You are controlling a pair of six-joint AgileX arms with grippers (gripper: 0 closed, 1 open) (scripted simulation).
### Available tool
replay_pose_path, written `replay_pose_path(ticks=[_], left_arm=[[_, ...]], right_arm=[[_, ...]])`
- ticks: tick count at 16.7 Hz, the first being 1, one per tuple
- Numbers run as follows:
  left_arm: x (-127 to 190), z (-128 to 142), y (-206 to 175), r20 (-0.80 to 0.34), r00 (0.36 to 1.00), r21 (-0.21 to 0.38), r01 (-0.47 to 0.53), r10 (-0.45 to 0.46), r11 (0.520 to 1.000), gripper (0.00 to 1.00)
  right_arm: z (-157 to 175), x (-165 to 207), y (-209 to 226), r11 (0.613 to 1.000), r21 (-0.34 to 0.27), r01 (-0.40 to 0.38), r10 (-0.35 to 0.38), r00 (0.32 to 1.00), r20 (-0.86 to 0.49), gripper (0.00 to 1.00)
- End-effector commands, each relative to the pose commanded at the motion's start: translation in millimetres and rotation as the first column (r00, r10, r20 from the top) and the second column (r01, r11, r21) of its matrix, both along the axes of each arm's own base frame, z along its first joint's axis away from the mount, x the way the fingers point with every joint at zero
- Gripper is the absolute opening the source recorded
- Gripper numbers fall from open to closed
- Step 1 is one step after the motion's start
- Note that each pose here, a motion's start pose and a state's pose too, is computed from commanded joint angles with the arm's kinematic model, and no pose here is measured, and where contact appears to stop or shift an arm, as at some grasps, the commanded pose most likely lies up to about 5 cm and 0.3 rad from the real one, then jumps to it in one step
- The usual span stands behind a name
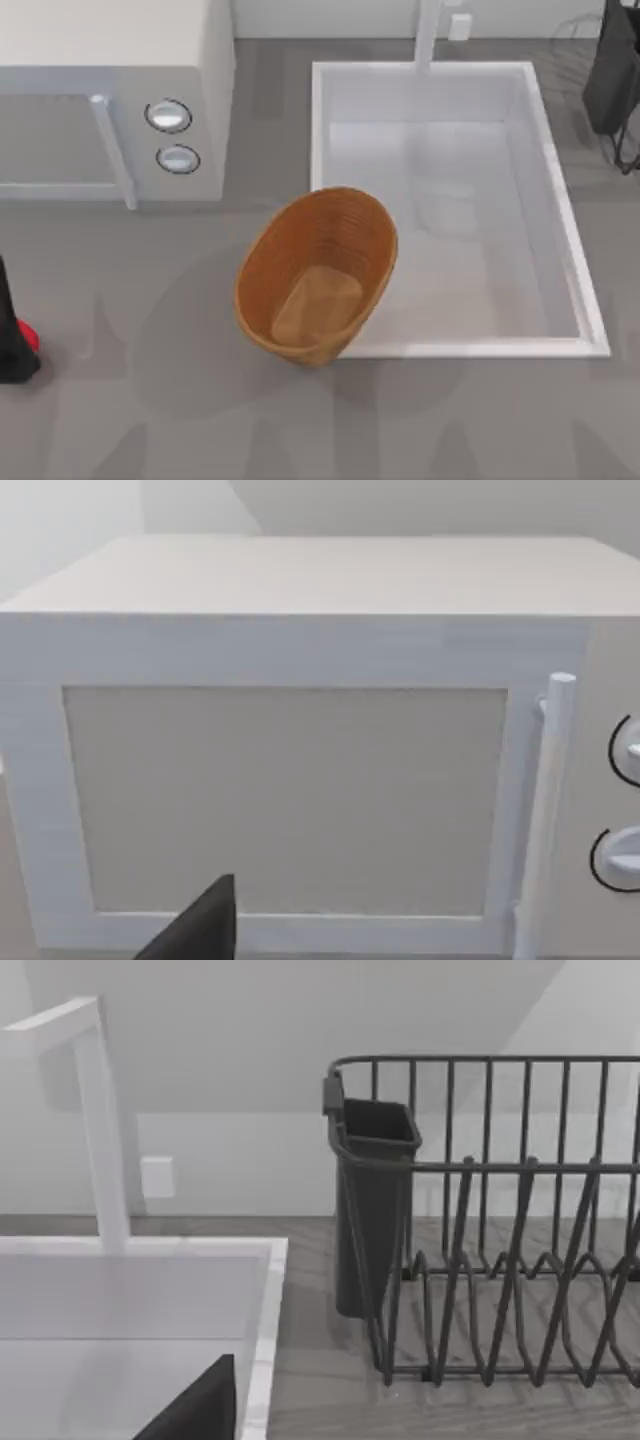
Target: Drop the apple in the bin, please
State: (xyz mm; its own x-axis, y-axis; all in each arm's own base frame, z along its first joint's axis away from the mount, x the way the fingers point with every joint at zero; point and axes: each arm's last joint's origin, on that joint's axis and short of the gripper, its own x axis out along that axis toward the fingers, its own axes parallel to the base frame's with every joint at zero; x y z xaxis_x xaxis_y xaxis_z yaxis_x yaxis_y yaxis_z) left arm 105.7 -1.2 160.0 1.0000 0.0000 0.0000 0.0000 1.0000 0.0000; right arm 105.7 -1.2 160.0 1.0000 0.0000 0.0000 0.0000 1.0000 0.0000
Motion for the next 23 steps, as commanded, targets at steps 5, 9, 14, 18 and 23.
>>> replay_pose_path(ticks=[5, 9, 14, 18, 23], left_arm=[[0.9, 9.3, 0.5, -0.057, 0.998, 0.025, -0.003, 0.005, 1.0, 1.0], [11.6, 34.0, 1.7, -0.267, 0.964, 0.097, 0.015, 0.011, 0.995, 1.0], [58.1, 49.3, 5.2, -0.685, 0.728, 0.161, 0.133, 0.014, 0.978, 1.0], [106.6, 40.3, 9.7, -0.914, 0.406, 0.123, 0.263, 0.006, 0.957, 1.0], [156.2, 25.4, 15.8, -0.994, 0.106, 0.036, 0.369, -0.004, 0.929, 1.0]], right_arm=[[0.0, 0.0, 0.0, 1.0, 0.0, 0.0, 0.0, 1.0, 0.0, 1.0], [0.0, 0.0, 0.0, 1.0, 0.0, 0.0, 0.0, 1.0, 0.0, 1.0], [0.0, 0.0, 0.0, 1.0, 0.0, 0.0, 0.0, 1.0, 0.0, 1.0], [0.0, 0.0, 0.0, 1.0, 0.0, 0.0, 0.0, 1.0, 0.0, 1.0], [0.0, 0.0, 0.0, 1.0, 0.0, 0.0, 0.0, 1.0, 0.0, 1.0]])
